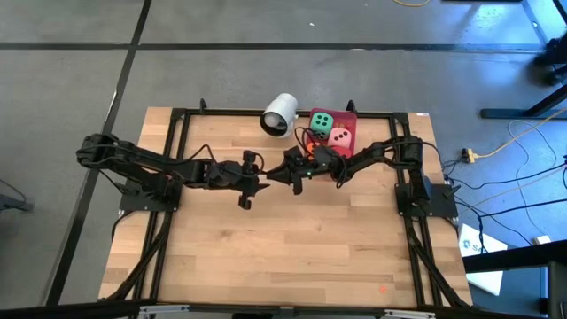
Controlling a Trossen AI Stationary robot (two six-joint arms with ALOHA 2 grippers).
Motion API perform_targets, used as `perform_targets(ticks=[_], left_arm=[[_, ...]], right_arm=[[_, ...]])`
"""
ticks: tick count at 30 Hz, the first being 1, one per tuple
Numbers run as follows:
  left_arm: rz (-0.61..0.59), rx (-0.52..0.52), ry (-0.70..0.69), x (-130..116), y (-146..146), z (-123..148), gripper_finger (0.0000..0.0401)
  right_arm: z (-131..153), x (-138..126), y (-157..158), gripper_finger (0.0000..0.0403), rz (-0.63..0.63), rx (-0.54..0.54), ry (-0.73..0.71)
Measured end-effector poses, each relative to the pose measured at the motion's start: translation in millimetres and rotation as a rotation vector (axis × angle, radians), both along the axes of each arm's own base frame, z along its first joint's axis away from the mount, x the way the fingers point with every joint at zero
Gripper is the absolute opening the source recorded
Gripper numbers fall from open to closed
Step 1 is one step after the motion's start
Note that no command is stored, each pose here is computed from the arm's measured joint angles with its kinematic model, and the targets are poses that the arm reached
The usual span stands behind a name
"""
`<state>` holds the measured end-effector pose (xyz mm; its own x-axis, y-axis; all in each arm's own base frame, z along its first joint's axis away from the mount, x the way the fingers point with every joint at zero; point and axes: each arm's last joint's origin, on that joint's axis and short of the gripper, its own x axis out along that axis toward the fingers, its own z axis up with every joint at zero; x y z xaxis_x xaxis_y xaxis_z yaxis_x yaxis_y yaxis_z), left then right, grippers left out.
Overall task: Pick & Place Dice
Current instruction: Put the small blue dice into the red bin
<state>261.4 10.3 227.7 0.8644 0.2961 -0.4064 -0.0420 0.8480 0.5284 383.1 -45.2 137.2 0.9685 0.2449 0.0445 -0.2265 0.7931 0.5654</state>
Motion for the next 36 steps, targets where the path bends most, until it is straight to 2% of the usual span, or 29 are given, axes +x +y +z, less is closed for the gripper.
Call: perform_targets(ticks=[7,15,20,26,31,36], left_arm=[[0.022,0.010,-0.055,-7.2,0.6,13.1,0.0165],[0.041,-0.045,-0.103,-28.6,1.1,32.8,0.0165],[0.039,-0.078,-0.119,-39.7,0.2,40.3,0.0164],[0.016,-0.149,-0.126,-48.1,1.7,44.2,0.0161],[0.011,-0.210,-0.147,-55.5,5.9,48.8,0.0164],[0.027,-0.238,-0.151,-62.6,11.2,51.4,0.0159]], right_arm=[[2.3,0.0,1.0,0.0060,0.037,-0.003,-0.009],[9.4,-1.8,4.0,0.0060,0.093,-0.012,-0.023],[13.9,-2.8,-1.5,0.0060,0.072,-0.029,-0.039],[36.5,-8.8,-9.5,0.0057,0.116,-0.051,-0.078],[65.4,-20.1,-13.4,0.0051,0.083,-0.152,-0.018],[100.9,-43.8,-13.7,0.0051,-0.065,-0.330,0.091]])
